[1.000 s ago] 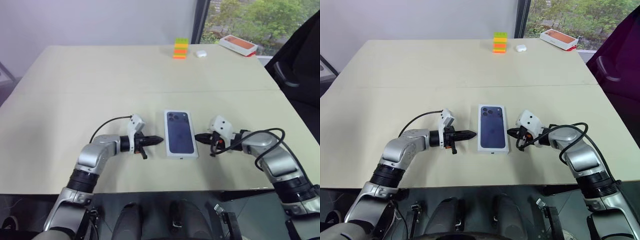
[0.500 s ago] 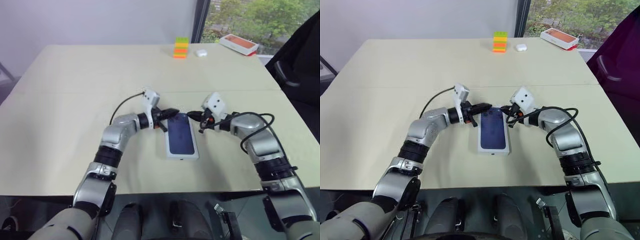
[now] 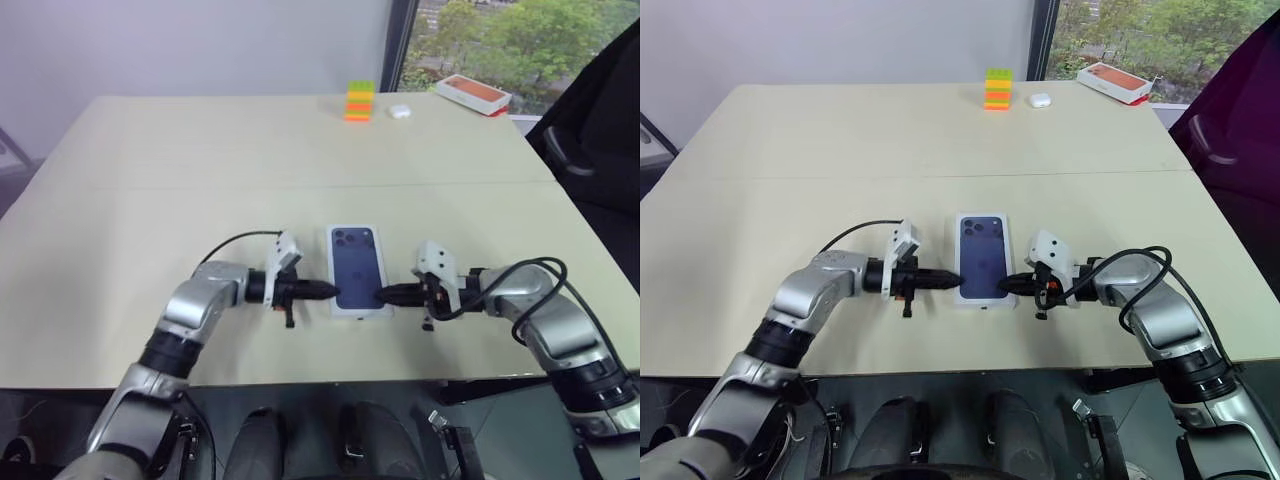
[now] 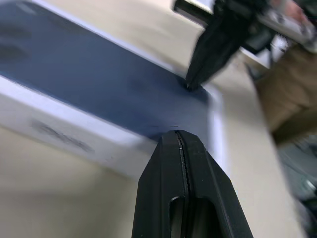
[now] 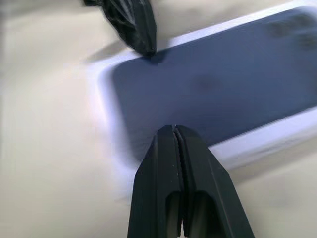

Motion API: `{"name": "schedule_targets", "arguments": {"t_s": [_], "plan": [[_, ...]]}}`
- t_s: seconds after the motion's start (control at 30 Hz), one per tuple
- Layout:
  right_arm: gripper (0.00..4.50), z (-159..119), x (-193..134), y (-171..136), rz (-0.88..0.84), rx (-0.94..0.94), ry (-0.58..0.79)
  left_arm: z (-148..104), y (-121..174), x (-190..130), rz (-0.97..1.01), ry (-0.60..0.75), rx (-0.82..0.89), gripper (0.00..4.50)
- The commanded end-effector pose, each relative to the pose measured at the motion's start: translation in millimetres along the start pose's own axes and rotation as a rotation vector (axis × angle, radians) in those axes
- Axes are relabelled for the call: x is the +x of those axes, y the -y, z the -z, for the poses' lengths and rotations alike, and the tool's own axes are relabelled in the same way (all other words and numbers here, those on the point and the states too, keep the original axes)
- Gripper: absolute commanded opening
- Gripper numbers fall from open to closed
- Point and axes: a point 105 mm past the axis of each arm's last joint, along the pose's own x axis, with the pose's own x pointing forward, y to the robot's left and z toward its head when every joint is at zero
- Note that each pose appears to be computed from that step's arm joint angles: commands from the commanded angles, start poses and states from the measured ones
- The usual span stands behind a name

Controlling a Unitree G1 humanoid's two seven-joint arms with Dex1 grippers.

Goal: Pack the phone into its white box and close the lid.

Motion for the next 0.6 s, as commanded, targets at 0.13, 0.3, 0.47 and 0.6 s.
{"name": "schedule_targets", "arguments": {"t_s": [0.13,0.3,0.47,0.6], "plan": [[0.06,-30,-14,11,0.050,-0.014,0.153,-32,-29,-26,-0.232,0.105,0.024,0.00],[1.43,-51,-36,39,0.178,-0.013,0.285,-60,-33,-75,-0.316,0.224,0.053,1.30],[3.99,-53,-57,54,0.230,-0.083,0.269,-47,-46,-118,-0.452,0.230,0.031,3.81],[4.50,-49,-69,50,0.206,-0.144,0.243,-33,-43,-138,-0.482,0.171,0.058,4.46]]}}
